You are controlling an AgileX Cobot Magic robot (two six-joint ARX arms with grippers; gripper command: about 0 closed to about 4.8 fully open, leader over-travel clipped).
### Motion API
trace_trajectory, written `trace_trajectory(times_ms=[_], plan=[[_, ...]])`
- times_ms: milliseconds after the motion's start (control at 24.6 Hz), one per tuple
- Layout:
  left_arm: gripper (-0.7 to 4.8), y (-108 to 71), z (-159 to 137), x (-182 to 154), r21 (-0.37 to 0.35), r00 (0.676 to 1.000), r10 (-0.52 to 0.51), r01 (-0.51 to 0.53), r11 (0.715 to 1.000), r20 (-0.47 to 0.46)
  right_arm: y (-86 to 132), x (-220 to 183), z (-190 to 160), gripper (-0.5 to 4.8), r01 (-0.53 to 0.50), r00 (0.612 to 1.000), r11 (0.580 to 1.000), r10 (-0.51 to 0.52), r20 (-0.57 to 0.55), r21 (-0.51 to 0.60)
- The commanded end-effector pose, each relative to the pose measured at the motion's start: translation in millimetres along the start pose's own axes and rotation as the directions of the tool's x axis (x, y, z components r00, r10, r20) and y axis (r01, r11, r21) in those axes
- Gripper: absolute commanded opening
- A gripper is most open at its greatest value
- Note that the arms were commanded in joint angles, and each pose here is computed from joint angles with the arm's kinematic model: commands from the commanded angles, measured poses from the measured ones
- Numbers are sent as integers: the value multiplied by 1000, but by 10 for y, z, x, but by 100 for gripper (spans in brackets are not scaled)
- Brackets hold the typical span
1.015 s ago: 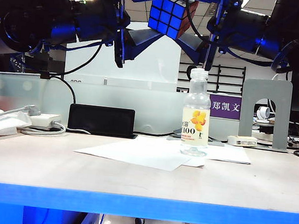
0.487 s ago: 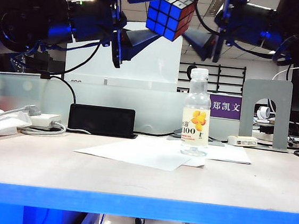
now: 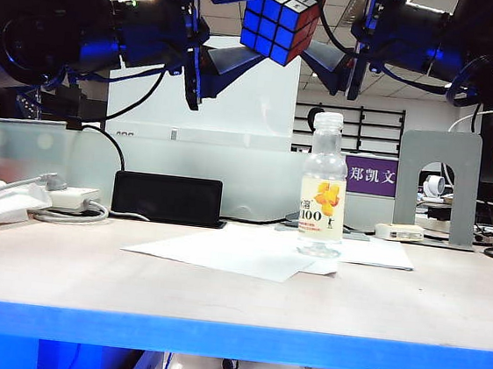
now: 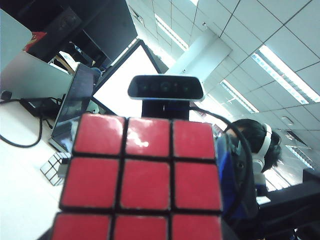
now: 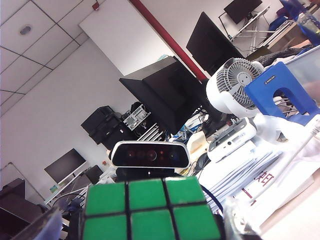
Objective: Rotate the Rubik's Cube so that the bottom side is facing up.
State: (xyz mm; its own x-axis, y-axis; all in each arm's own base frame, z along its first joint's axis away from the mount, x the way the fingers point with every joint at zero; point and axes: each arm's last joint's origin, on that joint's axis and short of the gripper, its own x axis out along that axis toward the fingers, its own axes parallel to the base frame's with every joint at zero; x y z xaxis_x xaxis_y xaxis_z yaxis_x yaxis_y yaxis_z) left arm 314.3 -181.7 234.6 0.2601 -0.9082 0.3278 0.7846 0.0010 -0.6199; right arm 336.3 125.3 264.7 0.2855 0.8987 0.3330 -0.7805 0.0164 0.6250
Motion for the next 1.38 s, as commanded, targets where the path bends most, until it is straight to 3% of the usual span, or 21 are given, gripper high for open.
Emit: trace_trajectory(times_ms=[41,244,366,569,731,812,934,1178,1381], plan=[[268,-52,85,30,45,998,-12,9,999,67,39,21,-3,418,-27,999,1000,27,-21,-6],[268,-91,175,94,71,996,-42,37,997,75,39,22,-3,417,-26,999,1000,26,-19,-6],[268,-103,183,111,58,997,-53,50,997,64,39,22,-2,337,-26,999,1000,26,-18,-6],[268,-106,170,111,35,997,-66,65,997,34,40,22,-4,331,-28,999,1000,28,-22,-6],[269,-102,160,112,32,997,-72,72,997,7,42,22,-4,263,-30,999,1000,30,-26,-7],[297,-85,151,113,16,998,-59,59,998,1,42,22,-4,264,-30,999,1000,30,-26,-7],[453,-53,134,114,-9,999,-33,33,999,-13,42,22,-5,264,-31,999,999,31,-28,-7],[479,-42,128,115,-14,1000,-25,25,1000,-18,43,23,-4,263,-32,999,999,32,-30,-7],[479,27,70,107,-31,994,1,-5,999,-111,42,21,-3,263,-32,999,999,32,-32,-8]])
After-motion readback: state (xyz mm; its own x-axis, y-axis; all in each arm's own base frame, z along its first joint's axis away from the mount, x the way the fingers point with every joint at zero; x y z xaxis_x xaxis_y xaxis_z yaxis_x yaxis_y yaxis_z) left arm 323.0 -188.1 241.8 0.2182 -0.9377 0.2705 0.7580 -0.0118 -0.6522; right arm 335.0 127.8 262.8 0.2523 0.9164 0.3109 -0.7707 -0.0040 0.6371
